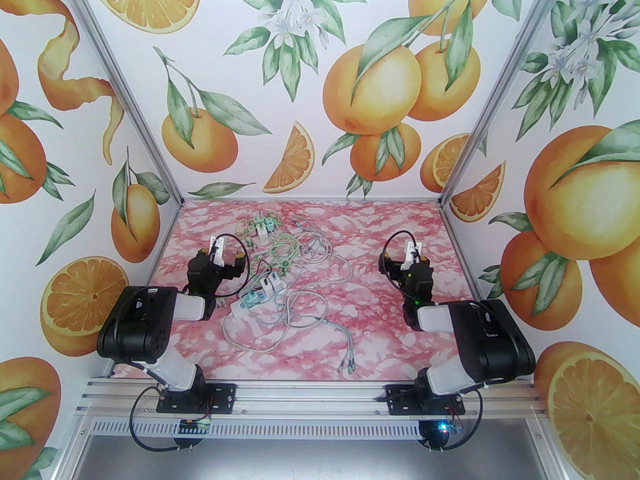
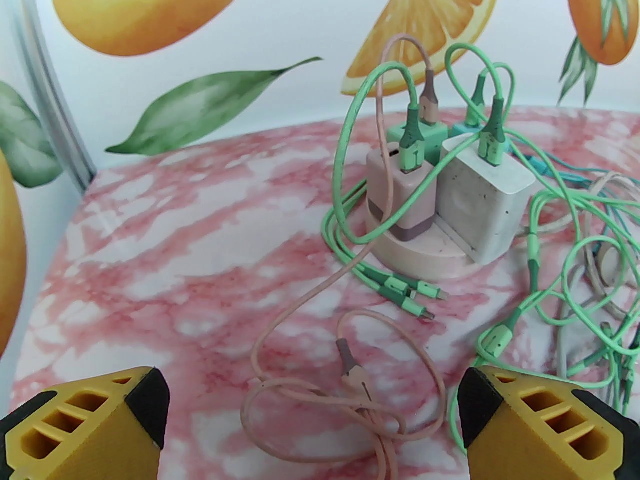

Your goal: Pull the plug off the socket

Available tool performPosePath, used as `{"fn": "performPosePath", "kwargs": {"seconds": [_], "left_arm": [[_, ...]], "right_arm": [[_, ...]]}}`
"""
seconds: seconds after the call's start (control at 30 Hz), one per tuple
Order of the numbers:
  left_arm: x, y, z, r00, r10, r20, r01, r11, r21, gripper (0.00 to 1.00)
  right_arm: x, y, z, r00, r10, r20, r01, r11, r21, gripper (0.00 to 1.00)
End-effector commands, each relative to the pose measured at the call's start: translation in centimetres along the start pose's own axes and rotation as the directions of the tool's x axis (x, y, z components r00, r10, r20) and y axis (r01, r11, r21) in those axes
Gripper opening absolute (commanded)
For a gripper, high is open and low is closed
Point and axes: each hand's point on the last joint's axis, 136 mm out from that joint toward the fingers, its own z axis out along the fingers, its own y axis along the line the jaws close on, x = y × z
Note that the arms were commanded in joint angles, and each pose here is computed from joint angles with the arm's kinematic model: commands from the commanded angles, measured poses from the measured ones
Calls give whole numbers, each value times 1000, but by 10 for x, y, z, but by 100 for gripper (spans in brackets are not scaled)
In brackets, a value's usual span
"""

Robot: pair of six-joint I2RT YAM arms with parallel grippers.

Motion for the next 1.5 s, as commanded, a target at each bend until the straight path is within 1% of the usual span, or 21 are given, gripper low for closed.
{"fn": "performPosePath", "kwargs": {"seconds": [0.0,0.87,1.17,1.23,1.3,1.37,1.4,1.43,1.47], "left_arm": [[-8,0,0,999,8,31,-8,1000,9,100],[-8,0,0,1000,6,30,-7,1000,12,100],[-8,2,0,999,-18,30,18,999,28,100],[-12,6,0,999,-27,30,26,1000,9,100],[-21,9,1,999,-32,7,32,999,6,100],[-37,16,0,997,-40,-63,39,999,-17,100],[-50,24,-2,993,-68,-95,63,997,-51,100],[-55,31,-5,985,-108,-133,97,991,-88,100],[-69,38,-9,977,-150,-151,131,983,-124,100]], "right_arm": [[-5,3,4,1000,12,9,-11,1000,-22,100],[-5,3,4,1000,12,9,-11,1000,-22,100],[-5,4,4,1000,11,8,-11,1000,-22,100],[-7,-1,2,1000,18,22,-19,1000,8,100],[-15,-10,-5,998,41,50,-43,998,54,100],[-24,-15,-11,997,48,53,-52,995,83,100],[-29,-18,-15,997,53,58,-59,993,98,100],[-33,-21,-18,996,58,60,-65,991,113,100],[-40,-24,-21,995,65,70,-74,989,129,100]]}}
